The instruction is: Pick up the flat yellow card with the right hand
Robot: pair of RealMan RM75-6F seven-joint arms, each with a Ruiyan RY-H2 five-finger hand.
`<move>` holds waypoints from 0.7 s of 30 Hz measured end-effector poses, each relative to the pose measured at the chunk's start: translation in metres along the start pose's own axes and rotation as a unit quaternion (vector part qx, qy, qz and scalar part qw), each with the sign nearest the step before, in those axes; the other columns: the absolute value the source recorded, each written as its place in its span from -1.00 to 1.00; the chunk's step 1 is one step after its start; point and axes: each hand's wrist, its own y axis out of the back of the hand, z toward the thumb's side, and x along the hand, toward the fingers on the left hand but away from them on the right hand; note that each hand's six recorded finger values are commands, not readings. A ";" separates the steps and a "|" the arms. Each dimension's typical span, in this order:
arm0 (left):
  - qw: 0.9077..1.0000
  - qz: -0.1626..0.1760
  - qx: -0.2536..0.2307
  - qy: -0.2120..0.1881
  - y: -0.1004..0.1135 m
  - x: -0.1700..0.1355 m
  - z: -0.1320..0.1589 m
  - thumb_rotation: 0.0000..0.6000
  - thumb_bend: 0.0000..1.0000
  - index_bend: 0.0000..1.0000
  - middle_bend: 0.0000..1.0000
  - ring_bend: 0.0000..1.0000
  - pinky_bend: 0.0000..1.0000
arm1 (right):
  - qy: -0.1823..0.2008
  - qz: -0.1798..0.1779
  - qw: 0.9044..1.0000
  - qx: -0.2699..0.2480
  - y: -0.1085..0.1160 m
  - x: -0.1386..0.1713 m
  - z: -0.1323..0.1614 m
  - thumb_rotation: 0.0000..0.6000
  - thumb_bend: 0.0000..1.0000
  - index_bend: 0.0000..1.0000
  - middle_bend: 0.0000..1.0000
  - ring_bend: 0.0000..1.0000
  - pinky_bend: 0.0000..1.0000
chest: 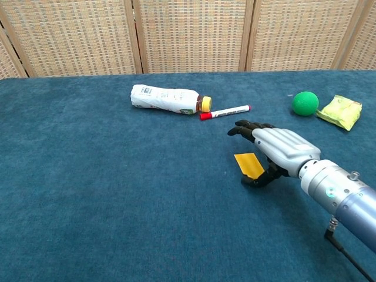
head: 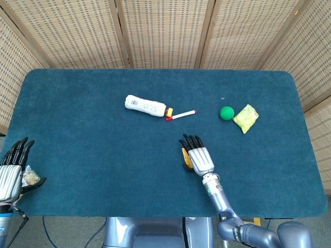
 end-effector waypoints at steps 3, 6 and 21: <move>1.000 0.000 0.000 -0.002 0.000 0.000 0.001 1.00 -0.80 -1.00 -1.00 -1.00 -0.73 | 0.000 -0.002 1.000 0.001 0.001 0.001 -0.001 1.00 0.01 -0.53 -1.00 -1.00 -1.00; 1.000 0.000 0.000 -0.002 0.000 -0.001 0.001 1.00 -0.80 -1.00 -1.00 -1.00 -0.73 | -0.001 -0.001 1.000 0.003 0.002 0.002 -0.002 1.00 0.02 -0.47 -1.00 -1.00 -1.00; 1.000 0.000 -0.004 -0.004 0.002 -0.001 0.001 1.00 -0.80 -1.00 -1.00 -1.00 -0.73 | -0.023 0.021 0.999 0.026 -0.002 0.008 -0.009 1.00 0.02 -0.43 -1.00 -1.00 -1.00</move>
